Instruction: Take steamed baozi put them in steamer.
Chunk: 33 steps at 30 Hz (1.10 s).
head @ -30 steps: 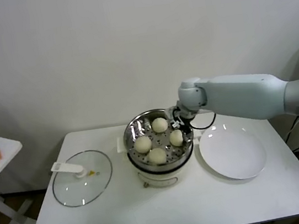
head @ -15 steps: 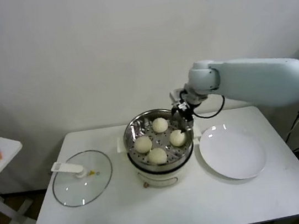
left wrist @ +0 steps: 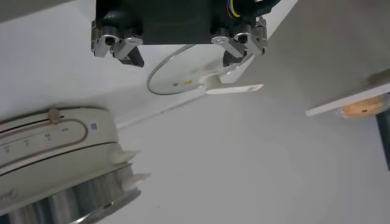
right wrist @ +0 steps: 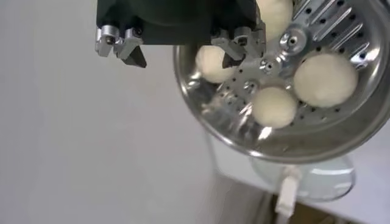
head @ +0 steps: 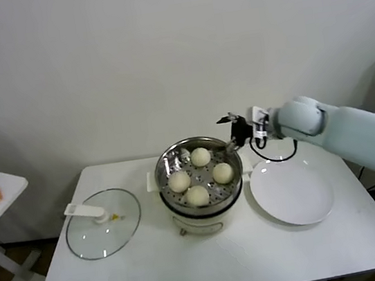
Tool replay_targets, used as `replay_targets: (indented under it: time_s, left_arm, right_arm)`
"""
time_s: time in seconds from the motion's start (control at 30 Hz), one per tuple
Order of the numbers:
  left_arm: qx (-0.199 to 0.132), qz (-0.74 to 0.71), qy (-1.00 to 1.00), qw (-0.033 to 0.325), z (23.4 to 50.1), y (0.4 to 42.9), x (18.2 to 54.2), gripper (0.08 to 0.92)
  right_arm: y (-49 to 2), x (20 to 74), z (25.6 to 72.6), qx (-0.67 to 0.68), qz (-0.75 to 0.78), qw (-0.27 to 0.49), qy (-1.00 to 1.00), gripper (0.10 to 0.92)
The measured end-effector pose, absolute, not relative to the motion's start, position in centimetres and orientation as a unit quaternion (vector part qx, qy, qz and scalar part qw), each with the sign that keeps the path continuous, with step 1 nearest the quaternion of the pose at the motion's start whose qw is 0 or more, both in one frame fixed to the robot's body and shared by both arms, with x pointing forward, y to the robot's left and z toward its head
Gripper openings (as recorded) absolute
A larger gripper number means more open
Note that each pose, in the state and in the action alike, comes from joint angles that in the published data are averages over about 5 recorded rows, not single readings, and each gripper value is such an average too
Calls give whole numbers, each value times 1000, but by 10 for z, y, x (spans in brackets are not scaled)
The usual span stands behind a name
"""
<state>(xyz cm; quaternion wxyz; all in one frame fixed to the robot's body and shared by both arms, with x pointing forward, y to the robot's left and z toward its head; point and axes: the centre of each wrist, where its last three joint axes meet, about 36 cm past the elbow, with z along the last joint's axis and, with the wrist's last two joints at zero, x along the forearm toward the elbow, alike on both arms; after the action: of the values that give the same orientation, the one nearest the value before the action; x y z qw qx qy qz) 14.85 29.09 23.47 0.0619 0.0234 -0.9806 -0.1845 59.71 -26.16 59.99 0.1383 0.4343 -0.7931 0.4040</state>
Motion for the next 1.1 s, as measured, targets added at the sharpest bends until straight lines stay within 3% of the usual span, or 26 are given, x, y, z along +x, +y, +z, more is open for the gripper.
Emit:
replay_targets:
  time_s: [0.53, 1.1]
  left_arm:
    - [25, -179, -982, 56, 235, 286, 152, 823]
    - [31, -162, -985, 51, 241, 280, 156, 823]
  right_arm:
    - [-321, 482, 510, 333, 223, 11, -916, 823]
    - [-335, 269, 298, 249, 11, 4, -968, 823]
